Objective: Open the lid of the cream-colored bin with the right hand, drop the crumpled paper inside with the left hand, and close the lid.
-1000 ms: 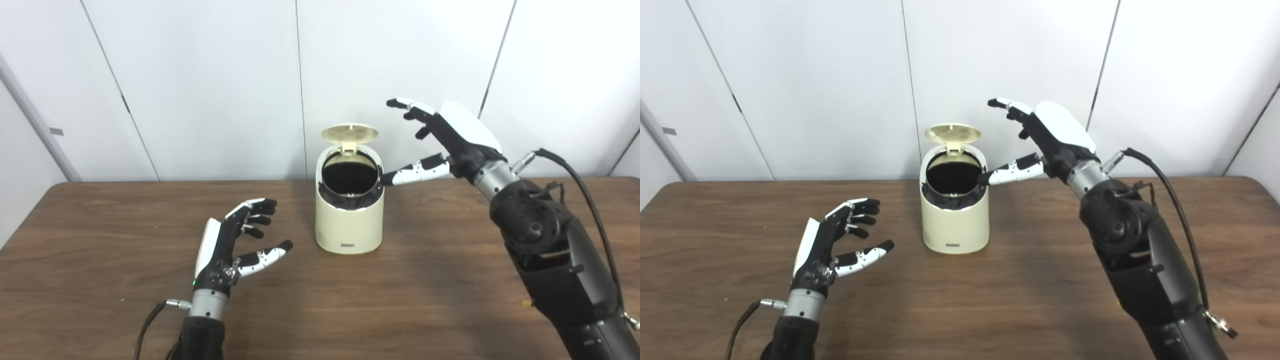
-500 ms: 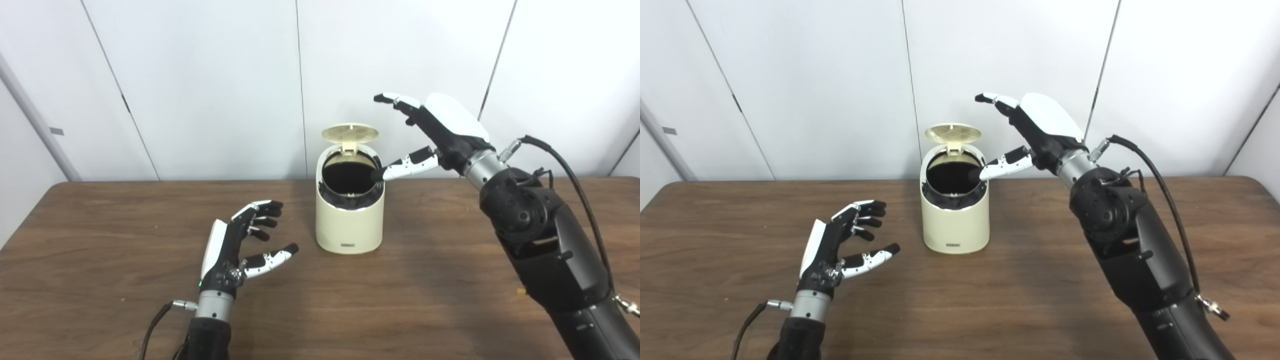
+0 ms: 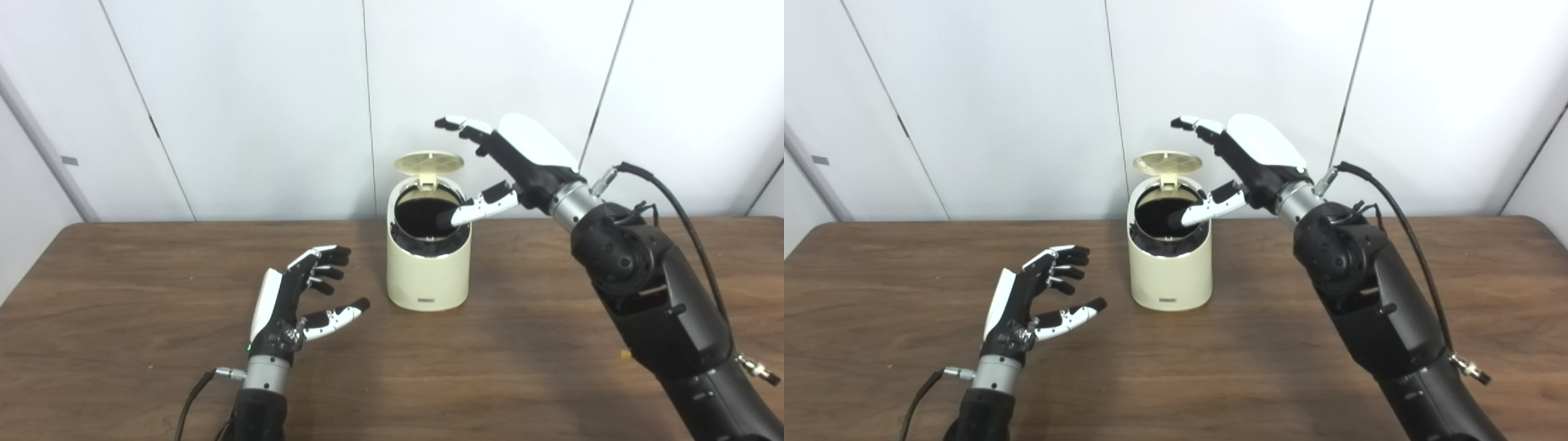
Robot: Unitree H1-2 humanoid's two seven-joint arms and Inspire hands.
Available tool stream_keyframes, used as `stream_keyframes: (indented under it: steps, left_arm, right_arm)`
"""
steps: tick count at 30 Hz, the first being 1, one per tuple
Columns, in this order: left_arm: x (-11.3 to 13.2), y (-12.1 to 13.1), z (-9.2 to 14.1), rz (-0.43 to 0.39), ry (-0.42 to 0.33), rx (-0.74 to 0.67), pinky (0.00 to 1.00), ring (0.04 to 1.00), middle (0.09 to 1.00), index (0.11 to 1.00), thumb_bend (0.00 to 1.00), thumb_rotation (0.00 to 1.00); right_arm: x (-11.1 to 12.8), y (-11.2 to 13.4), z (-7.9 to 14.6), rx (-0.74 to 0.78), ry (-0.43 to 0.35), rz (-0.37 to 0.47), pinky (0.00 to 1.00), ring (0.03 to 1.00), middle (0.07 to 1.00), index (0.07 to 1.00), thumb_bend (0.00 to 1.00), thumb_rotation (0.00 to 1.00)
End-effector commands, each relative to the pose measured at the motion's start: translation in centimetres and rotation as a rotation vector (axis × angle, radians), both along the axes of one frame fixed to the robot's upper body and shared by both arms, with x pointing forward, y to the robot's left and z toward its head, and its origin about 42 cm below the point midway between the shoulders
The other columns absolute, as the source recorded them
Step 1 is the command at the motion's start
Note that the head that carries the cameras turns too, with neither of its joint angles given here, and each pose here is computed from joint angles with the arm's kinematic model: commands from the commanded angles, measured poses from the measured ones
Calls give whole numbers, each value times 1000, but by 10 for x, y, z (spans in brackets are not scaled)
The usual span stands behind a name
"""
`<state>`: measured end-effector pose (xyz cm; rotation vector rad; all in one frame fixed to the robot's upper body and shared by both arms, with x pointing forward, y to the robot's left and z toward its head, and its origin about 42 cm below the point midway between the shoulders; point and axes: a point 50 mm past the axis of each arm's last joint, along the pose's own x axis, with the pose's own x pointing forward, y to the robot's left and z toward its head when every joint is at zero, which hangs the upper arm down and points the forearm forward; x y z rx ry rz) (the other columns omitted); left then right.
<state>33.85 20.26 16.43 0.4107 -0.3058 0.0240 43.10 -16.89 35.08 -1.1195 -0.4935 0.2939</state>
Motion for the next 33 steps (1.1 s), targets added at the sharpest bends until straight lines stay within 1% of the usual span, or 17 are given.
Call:
stream_keyframes:
  steps: [1, 4, 7, 12, 19, 23, 27, 33]
  left_arm:
    - [7, -4, 20, -6, -82, -2, 558, 659, 712, 720, 708, 30]
    - [7, -4, 21, -6, -81, -6, 555, 657, 714, 721, 709, 31]
    - [7, -4, 22, -5, -81, -6, 549, 654, 713, 721, 707, 30]
    - [8, -4, 22, -10, -82, -7, 547, 652, 712, 721, 704, 27]
    - [7, -3, 23, -9, -82, -7, 545, 653, 712, 718, 702, 32]
    - [7, -3, 23, -9, -81, -5, 546, 653, 709, 717, 702, 29]
    - [7, -4, 25, -9, -81, -6, 549, 651, 706, 715, 702, 20]
    - [7, -6, 26, -15, -74, -15, 542, 653, 710, 719, 700, 15]
  right_arm:
    - [-2, 7, 35, -15, -97, 28, 759, 886, 902, 908, 775, 439]
    - [-4, 10, 36, -30, -88, 40, 783, 901, 903, 903, 781, 450]
    - [-3, 12, 32, -34, -89, 57, 790, 895, 896, 885, 799, 444]
    - [-6, 12, 26, -37, -78, 62, 718, 845, 845, 840, 813, 417]
    - [-7, 9, 21, -53, -61, 60, 665, 797, 800, 798, 815, 408]
    - [-9, 6, 19, -60, -57, 60, 647, 791, 788, 780, 812, 408]
    - [-11, 3, 19, -70, -52, 60, 685, 823, 761, 755, 812, 417]
    - [-13, 0, 15, -75, -54, 67, 711, 830, 717, 717, 810, 411]
